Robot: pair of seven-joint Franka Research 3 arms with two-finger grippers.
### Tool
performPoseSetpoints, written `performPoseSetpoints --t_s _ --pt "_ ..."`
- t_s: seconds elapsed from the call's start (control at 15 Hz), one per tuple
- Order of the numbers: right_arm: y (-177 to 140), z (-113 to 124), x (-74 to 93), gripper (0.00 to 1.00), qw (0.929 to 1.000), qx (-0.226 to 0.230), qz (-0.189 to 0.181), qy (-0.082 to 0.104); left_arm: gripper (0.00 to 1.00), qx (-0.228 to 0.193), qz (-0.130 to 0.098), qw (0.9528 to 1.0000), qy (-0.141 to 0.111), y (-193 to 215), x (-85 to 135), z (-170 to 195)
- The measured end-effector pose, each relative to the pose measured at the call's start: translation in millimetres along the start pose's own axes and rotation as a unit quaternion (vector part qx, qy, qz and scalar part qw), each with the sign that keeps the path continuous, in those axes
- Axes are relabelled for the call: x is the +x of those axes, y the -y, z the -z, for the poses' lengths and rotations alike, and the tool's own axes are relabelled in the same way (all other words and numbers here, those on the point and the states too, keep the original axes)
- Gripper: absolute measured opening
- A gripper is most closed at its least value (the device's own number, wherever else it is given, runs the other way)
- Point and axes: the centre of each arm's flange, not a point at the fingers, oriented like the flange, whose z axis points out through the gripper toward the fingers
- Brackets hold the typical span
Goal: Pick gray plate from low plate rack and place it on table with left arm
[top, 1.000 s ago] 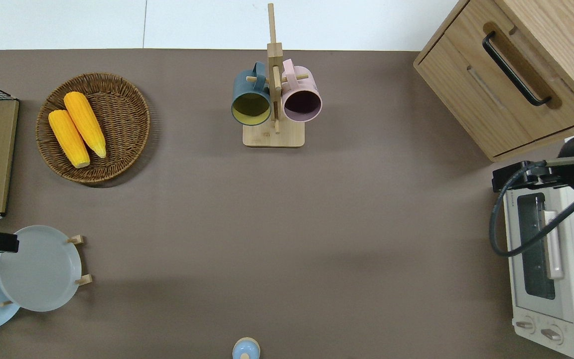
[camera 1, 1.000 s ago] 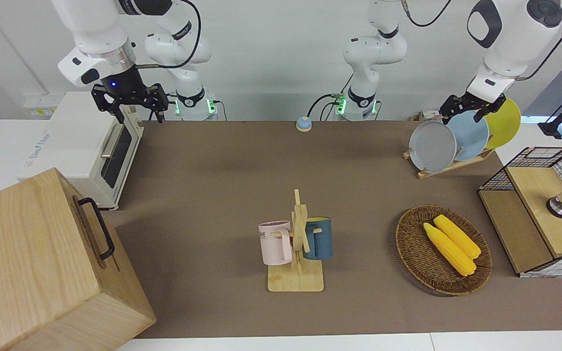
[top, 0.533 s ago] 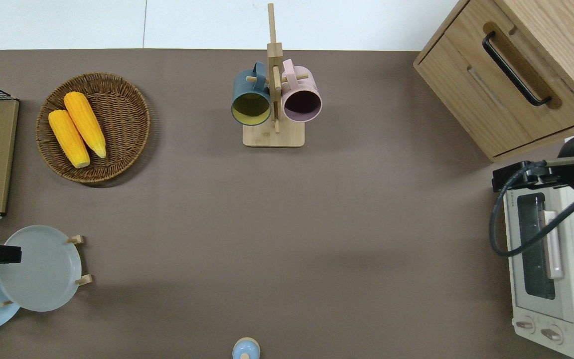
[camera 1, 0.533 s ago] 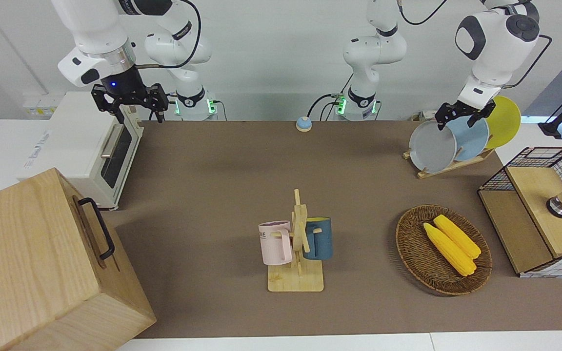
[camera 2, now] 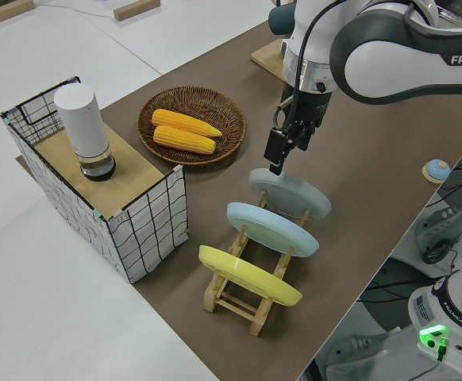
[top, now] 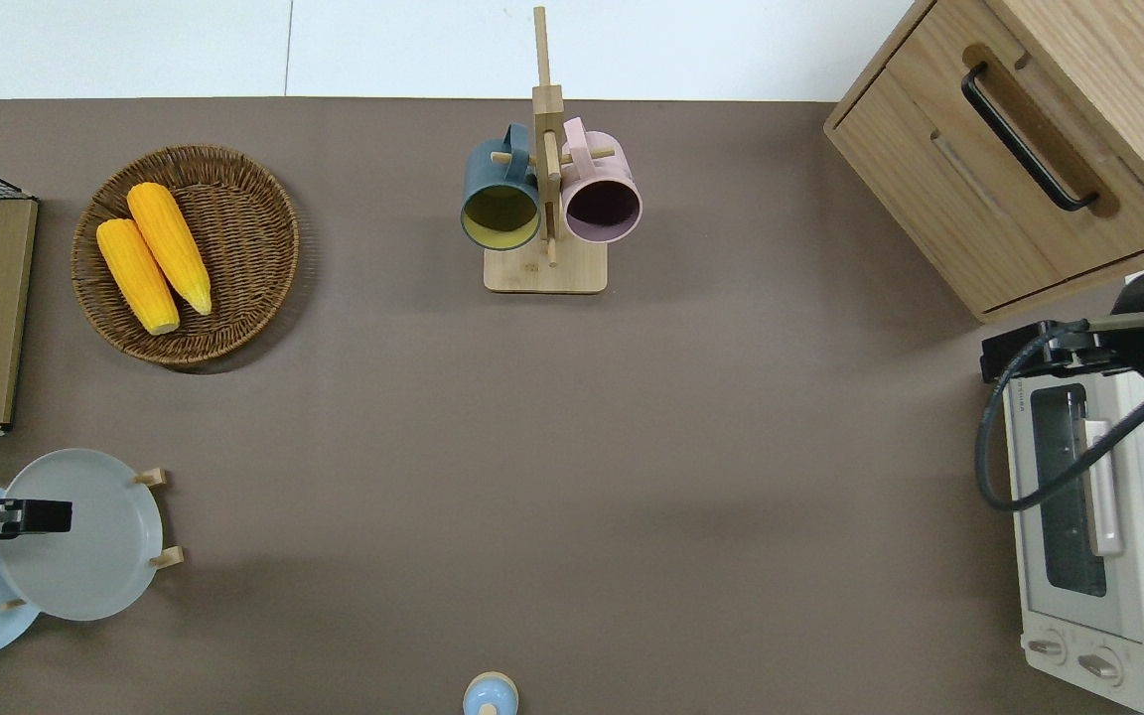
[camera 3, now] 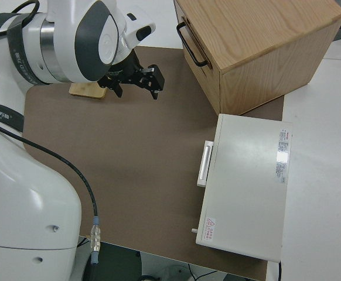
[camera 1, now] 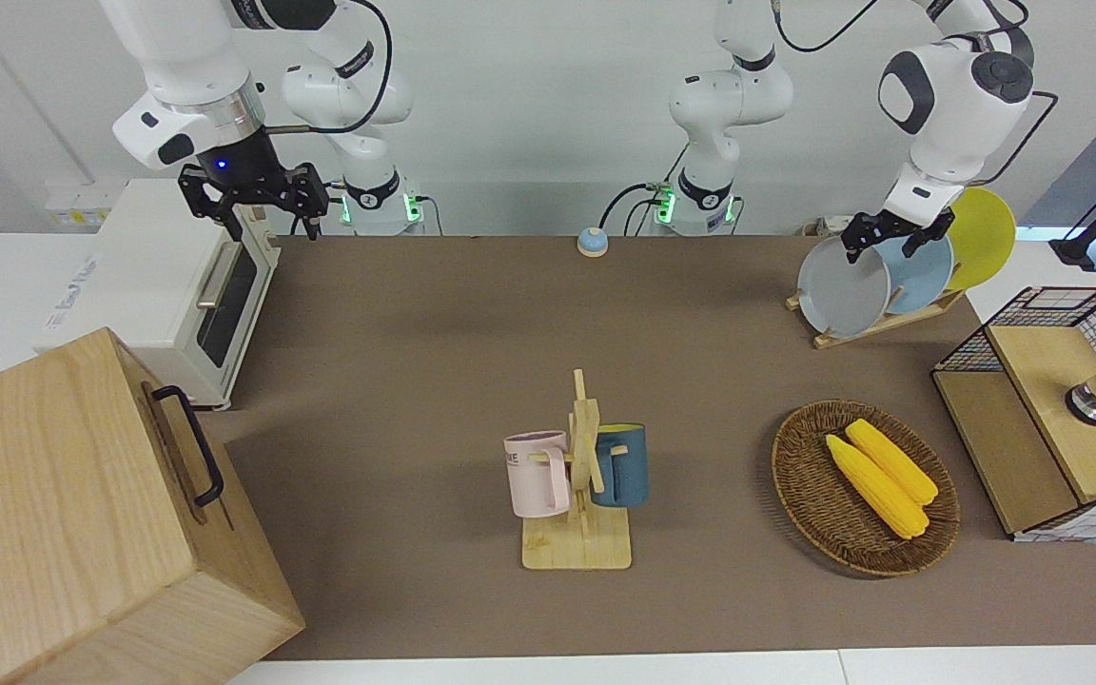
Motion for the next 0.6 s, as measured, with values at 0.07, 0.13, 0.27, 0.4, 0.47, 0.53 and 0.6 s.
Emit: performPoseSetpoints --t_s 0.07,0.13,0.27,0.4,0.47,0.53,0.6 --pt "0 0 0.0 0.99 1.0000 0.000 0.000 0.000 1.00 0.000 0.001 1.0000 -0.002 0 -1 -6" --pt "0 0 0.0 0.99 1.0000 0.000 0.000 0.000 1.00 -0.001 0.002 1.0000 -0.005 1 -3 -11" --pt "0 0 0.0 0.99 1.0000 0.000 0.000 0.000 1.00 -0.001 0.005 0.9999 -0.009 3 -6 -19" --pt "0 0 0.0 0.99 1.0000 0.000 0.000 0.000 1.00 -0.001 0.006 0.9999 -0.011 4 -8 -23" --pt "0 0 0.0 0.99 1.0000 0.000 0.000 0.000 1.00 0.000 0.006 0.9999 -0.013 4 -8 -24" --pt "0 0 0.0 0.99 1.0000 0.000 0.000 0.000 1.00 0.001 0.007 0.9999 -0.014 5 -9 -26" --pt "0 0 0.0 0.99 1.0000 0.000 0.000 0.000 1.00 0.004 0.007 0.9999 -0.015 6 -9 -27"
